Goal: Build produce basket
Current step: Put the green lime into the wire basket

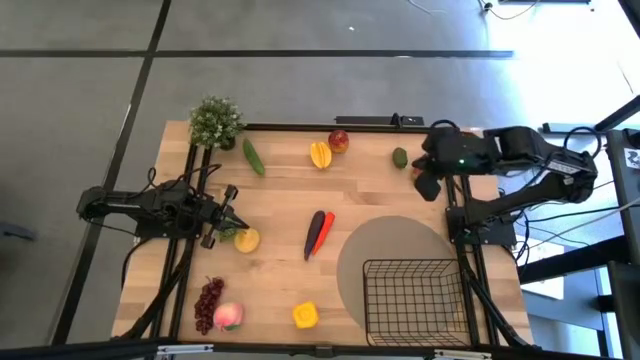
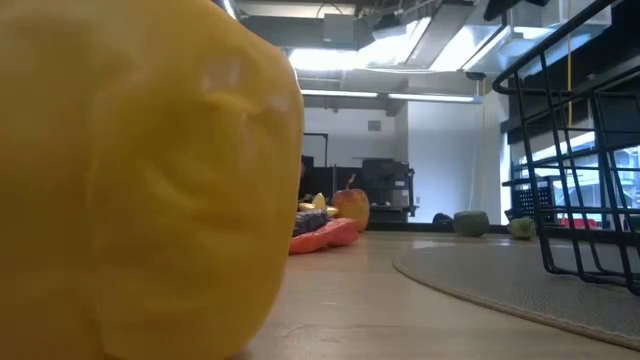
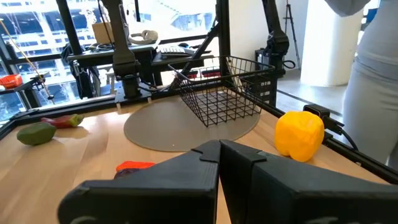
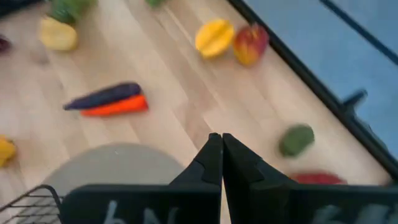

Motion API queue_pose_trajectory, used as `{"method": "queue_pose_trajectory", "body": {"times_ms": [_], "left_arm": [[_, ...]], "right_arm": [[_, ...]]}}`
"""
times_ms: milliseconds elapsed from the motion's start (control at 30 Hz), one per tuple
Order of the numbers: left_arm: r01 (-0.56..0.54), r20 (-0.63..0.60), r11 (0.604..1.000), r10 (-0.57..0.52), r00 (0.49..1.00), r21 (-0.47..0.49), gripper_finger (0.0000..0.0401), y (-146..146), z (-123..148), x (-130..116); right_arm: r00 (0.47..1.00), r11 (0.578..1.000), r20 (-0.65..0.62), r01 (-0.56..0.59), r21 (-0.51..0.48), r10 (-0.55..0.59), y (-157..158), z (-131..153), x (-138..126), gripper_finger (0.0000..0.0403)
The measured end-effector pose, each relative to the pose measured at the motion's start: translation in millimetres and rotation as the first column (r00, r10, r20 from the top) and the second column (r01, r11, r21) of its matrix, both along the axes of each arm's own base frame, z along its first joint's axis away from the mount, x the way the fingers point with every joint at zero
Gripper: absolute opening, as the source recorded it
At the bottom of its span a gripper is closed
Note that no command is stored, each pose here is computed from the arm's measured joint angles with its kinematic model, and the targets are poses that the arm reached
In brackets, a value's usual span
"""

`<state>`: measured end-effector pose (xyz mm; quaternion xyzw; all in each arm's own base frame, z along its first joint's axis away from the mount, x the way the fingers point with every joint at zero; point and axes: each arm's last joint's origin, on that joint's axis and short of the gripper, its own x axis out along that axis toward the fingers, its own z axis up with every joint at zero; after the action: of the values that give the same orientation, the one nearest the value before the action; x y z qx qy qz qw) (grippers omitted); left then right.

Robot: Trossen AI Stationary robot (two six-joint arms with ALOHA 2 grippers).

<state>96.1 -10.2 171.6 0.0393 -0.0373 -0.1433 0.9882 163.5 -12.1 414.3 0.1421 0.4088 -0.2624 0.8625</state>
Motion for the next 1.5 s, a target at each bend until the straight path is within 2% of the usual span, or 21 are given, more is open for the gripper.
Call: {"method": "queue_pose_trajectory", "body": {"times_ms": [233,333,500,667,767,867,967,1033,1367,1500], "left_arm": [[0.000,0.000,1.000,0.000,1.000,0.000,0.0000,0,0,0],[0.000,0.000,1.000,0.000,1.000,0.000,0.0000,0,0,0],[0.000,0.000,1.000,0.000,1.000,0.000,0.0000,0,0,0],[0.000,0.000,1.000,0.000,1.000,0.000,0.0000,0,0,0],[0.000,0.000,1.000,0.000,1.000,0.000,0.0000,0,0,0],[0.000,0.000,1.000,0.000,1.000,0.000,0.0000,0,0,0],[0.000,0.000,1.000,0.000,1.000,0.000,0.0000,0,0,0],[0.000,0.000,1.000,0.000,1.000,0.000,0.0000,0,0,0],[0.000,0.000,1.000,0.000,1.000,0.000,0.0000,0,0,0],[0.000,0.000,1.000,0.000,1.000,0.000,0.0000,0,0,0]], "right_arm": [[0.991,0.998,-0.132,-0.002,0.060,0.010,-8,-14,18,0.0006],[0.981,0.994,-0.176,-0.071,0.081,0.085,-12,-20,28,0.0027],[0.969,0.993,-0.227,-0.081,0.084,0.098,-20,-29,43,0.0078],[0.962,0.990,-0.271,0.063,0.123,-0.028,-34,-41,55,0.0135],[0.950,0.986,-0.305,0.108,0.127,-0.065,-44,-47,60,0.0164],[0.941,0.968,-0.303,0.203,0.145,-0.152,-53,-52,64,0.0184],[0.926,0.936,-0.277,0.309,0.171,-0.255,-60,-54,69,0.0192],[0.920,0.924,-0.271,0.338,0.179,-0.284,-63,-56,71,0.0192],[0.913,0.913,-0.268,0.362,0.188,-0.307,-64,-59,76,0.0193],[0.901,0.896,-0.271,0.396,0.199,-0.338,-64,-60,75,0.0193]]}}
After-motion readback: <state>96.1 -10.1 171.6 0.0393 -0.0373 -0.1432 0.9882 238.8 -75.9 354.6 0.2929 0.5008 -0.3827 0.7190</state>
